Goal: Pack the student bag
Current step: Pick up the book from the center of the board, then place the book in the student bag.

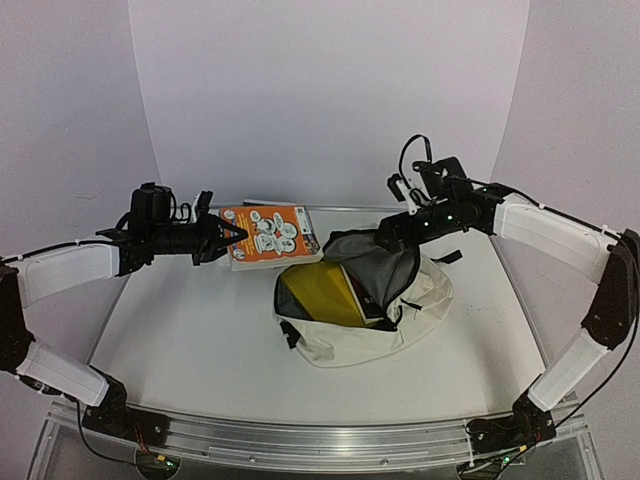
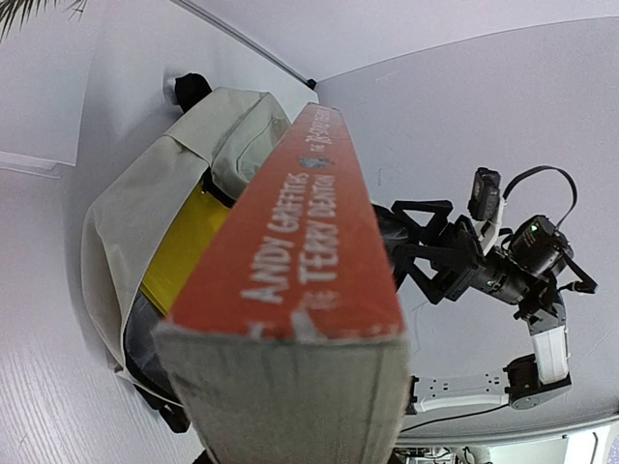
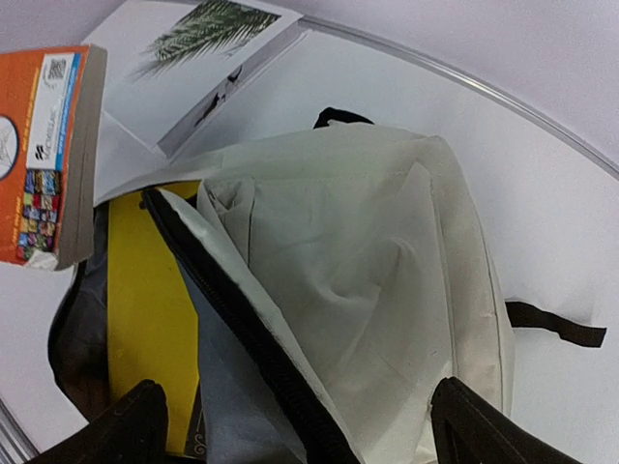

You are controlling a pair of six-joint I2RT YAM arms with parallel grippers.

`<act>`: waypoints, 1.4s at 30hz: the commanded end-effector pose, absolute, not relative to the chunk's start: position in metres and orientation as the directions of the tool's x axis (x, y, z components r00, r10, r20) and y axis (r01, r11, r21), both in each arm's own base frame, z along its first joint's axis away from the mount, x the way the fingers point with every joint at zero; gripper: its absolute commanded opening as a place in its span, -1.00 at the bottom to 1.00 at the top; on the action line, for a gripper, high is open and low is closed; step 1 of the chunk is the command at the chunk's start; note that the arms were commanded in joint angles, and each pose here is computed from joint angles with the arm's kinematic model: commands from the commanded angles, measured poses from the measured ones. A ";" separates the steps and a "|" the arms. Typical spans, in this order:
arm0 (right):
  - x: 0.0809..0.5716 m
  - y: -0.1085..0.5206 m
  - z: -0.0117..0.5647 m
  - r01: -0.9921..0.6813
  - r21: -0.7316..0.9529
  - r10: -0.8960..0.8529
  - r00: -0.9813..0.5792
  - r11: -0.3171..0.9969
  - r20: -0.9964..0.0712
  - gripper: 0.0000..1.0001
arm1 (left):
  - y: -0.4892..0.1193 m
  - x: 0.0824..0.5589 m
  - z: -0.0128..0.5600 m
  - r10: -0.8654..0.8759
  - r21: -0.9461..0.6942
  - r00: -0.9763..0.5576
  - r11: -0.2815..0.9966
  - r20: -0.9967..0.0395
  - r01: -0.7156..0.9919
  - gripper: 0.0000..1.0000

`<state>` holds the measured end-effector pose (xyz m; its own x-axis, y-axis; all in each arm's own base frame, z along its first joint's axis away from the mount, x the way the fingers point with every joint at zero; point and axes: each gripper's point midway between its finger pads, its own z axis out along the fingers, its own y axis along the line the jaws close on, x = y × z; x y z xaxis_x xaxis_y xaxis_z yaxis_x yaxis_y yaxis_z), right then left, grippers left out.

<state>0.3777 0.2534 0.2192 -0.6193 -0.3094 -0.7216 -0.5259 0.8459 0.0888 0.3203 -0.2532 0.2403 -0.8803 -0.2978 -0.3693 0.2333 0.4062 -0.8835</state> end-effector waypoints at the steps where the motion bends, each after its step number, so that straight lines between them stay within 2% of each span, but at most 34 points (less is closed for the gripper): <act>1: 0.388 0.269 0.224 -0.615 0.034 -0.402 -0.556 0.788 -0.727 0.77 | -0.259 0.320 0.268 -0.282 -0.882 -0.855 0.327 -0.435 0.341 -1.00; 9: 0.411 0.293 0.219 -0.654 0.048 -0.420 -0.538 0.755 -0.731 0.55 | -0.261 0.311 0.260 -0.244 -0.891 -0.878 0.313 -0.411 0.330 -1.00; 12: 0.414 0.301 0.211 -0.670 0.064 -0.434 -0.547 0.739 -0.716 0.38 | -0.261 0.308 0.254 -0.241 -0.896 -0.886 0.314 -0.397 0.315 -1.00; 16: 0.412 0.305 0.202 -0.689 0.077 -0.457 -0.556 0.721 -0.695 0.30 | -0.260 0.305 0.250 -0.241 -0.899 -0.891 0.316 -0.386 0.304 -1.00; 21: 0.416 0.308 0.192 -0.697 0.074 -0.482 -0.564 0.713 -0.670 0.09 | -0.259 0.304 0.247 -0.240 -0.901 -0.894 0.316 -0.379 0.298 -0.99; 23: 0.419 0.308 0.191 -0.697 0.063 -0.491 -0.563 0.714 -0.665 -0.21 | -0.260 0.304 0.247 -0.235 -0.903 -0.896 0.309 -0.376 0.298 -1.00; 24: 0.422 0.308 0.194 -0.694 0.051 -0.491 -0.557 0.718 -0.670 -0.48 | -0.261 0.303 0.247 -0.235 -0.905 -0.898 0.304 -0.373 0.297 -1.00; 27: 0.428 0.305 0.216 -0.667 0.029 -0.458 -0.541 0.744 -0.706 -1.00 | -0.262 0.304 0.245 -0.250 -0.918 -0.903 0.286 -0.349 0.275 -1.00; 33: 0.433 0.292 0.307 -0.534 0.114 -0.220 -0.522 0.838 -0.824 -1.00 | -0.280 0.300 0.235 -0.281 -0.939 -0.913 0.259 -0.297 0.225 -0.99; 37: 0.423 0.287 0.360 -0.504 0.220 -0.054 -0.473 0.835 -0.879 -1.00 | -0.300 0.298 0.229 -0.283 -0.941 -0.914 0.257 -0.292 0.221 -1.00; 42: 0.407 0.286 0.391 -0.521 0.311 0.062 -0.441 0.795 -0.896 -1.00 | -0.323 0.299 0.226 -0.273 -0.953 -0.923 0.214 -0.271 0.217 -1.00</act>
<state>0.4128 0.2920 0.3089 -0.5740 -0.1527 -0.8045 -0.5190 0.8277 0.2132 0.2842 -0.3049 0.1802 -0.9567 -0.2338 -0.1737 0.0862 0.3425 -0.9356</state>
